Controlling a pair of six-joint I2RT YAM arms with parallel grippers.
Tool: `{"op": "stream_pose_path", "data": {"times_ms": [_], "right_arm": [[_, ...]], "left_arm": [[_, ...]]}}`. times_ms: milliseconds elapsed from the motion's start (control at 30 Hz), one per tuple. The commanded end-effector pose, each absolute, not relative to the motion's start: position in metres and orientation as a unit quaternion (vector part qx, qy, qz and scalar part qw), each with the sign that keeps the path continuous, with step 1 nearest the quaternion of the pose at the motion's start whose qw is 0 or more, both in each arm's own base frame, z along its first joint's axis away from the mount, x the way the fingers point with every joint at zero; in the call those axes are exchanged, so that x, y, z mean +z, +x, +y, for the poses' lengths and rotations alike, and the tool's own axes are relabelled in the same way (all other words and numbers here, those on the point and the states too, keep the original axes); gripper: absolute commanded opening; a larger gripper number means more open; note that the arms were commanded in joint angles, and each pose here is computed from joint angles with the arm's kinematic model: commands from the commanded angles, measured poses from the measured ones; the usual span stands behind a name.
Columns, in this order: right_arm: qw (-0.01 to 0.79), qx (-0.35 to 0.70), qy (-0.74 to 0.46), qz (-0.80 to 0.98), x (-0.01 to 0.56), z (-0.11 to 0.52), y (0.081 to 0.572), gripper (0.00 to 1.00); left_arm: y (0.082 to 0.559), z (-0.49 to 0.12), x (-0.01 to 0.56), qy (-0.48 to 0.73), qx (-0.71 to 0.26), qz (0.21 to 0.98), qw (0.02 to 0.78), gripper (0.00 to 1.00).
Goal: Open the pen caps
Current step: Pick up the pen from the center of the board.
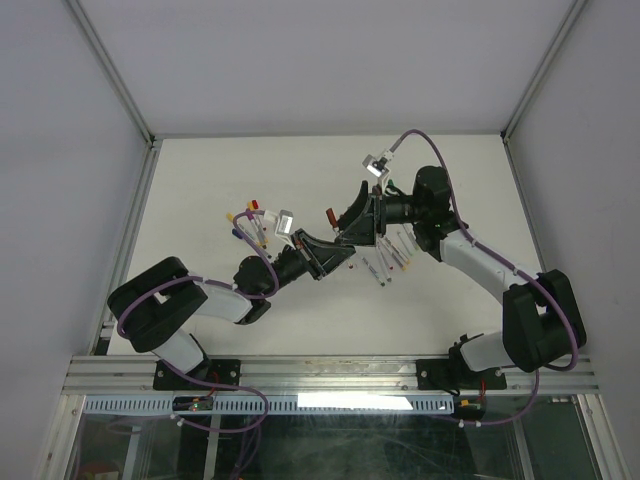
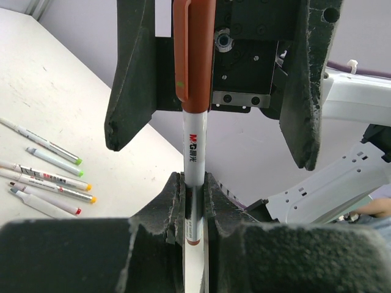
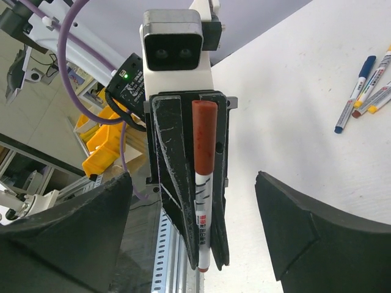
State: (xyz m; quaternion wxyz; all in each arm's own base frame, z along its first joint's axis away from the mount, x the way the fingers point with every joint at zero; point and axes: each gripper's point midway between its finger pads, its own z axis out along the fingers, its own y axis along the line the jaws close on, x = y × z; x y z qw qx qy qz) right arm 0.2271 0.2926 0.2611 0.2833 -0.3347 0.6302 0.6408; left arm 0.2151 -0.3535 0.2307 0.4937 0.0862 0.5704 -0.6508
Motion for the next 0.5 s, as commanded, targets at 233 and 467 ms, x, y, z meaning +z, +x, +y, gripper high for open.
{"op": "stream_pose_path", "data": {"times_ms": [233, 467], "right_arm": [[0.308, 0.639, -0.353, 0.610, 0.2771, 0.2952, 0.2319, 0.45], [0.287, 0.641, -0.352, 0.618, 0.2731, 0.3003, 0.2256, 0.40]], "left_arm": [[0.2015, -0.3415, 0.2814, 0.094, -0.696, 0.474, 0.531, 0.00], [0.2026, -0.3396, 0.2821, 0.089, -0.693, 0.474, 0.535, 0.00]]}}
